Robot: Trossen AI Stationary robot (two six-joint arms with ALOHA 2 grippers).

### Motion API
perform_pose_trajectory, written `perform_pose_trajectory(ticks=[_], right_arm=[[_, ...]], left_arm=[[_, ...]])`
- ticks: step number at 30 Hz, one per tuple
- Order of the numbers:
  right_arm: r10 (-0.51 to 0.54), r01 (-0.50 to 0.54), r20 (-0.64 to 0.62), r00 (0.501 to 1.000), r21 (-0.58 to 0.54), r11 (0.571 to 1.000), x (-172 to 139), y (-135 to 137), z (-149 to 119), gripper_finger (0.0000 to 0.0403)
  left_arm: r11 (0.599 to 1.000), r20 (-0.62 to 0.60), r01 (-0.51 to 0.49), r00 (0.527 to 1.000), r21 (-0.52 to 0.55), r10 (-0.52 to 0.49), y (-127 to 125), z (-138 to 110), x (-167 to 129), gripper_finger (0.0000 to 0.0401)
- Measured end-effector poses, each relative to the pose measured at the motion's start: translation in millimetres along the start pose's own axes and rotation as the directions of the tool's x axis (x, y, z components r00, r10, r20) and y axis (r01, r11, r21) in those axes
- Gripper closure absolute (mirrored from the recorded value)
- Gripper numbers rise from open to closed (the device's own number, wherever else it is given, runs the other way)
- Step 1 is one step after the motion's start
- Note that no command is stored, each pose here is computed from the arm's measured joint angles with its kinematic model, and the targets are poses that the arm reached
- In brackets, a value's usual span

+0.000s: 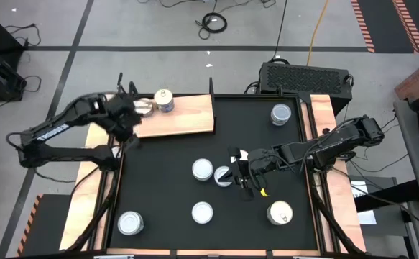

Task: Stack canned seafood by type on shelf
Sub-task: Remove the green and white tuna can on top of the green and white tuna can on the table

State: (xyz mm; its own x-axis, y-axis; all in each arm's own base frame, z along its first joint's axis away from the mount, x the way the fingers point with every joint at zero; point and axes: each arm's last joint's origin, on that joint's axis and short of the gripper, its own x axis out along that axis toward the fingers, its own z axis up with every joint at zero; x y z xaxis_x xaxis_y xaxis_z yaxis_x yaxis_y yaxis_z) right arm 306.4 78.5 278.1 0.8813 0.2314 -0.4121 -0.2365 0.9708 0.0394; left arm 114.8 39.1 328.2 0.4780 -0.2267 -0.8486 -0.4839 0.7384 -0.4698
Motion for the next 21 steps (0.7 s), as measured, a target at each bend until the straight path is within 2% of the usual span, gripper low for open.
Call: perform_pose_trajectory(ticks=[3, 7, 11, 15, 21], right_arm=[[0.000, 0.000, 0.002, 1.000, 0.000, 1.000, 0.0, 0.0, 0.2, 0.0403], [0.000, 0.000, 0.002, 1.000, -0.001, 1.000, 0.0, 0.0, 0.2, 0.0403], [0.000, 0.000, 0.002, 1.000, -0.002, 1.000, 0.0, 0.0, 0.2, 0.0403], [0.000, 0.000, 0.002, 1.000, -0.005, 1.000, 0.0, 0.0, 0.2, 0.0403], [0.000, 0.000, 0.002, 1.000, -0.003, 1.000, 0.0, 0.0, 0.2, 0.0403]], left_arm=[[0.996, -0.112, 0.048, 0.993, 0.073, -0.040, -2.1, -14.6, 24.7, 0.0324], [0.987, -0.237, 0.113, 0.968, 0.115, -0.083, -13.3, -25.8, 60.3, 0.0324], [0.970, -0.285, 0.199, 0.946, 0.141, -0.153, -43.5, -28.3, 87.8, 0.0324], [0.933, -0.332, 0.302, 0.915, 0.194, -0.227, -83.2, -37.3, 103.8, 0.0324], [0.938, -0.446, 0.257, 0.885, 0.234, -0.132, -111.1, -64.8, 118.9, 0.0324]])
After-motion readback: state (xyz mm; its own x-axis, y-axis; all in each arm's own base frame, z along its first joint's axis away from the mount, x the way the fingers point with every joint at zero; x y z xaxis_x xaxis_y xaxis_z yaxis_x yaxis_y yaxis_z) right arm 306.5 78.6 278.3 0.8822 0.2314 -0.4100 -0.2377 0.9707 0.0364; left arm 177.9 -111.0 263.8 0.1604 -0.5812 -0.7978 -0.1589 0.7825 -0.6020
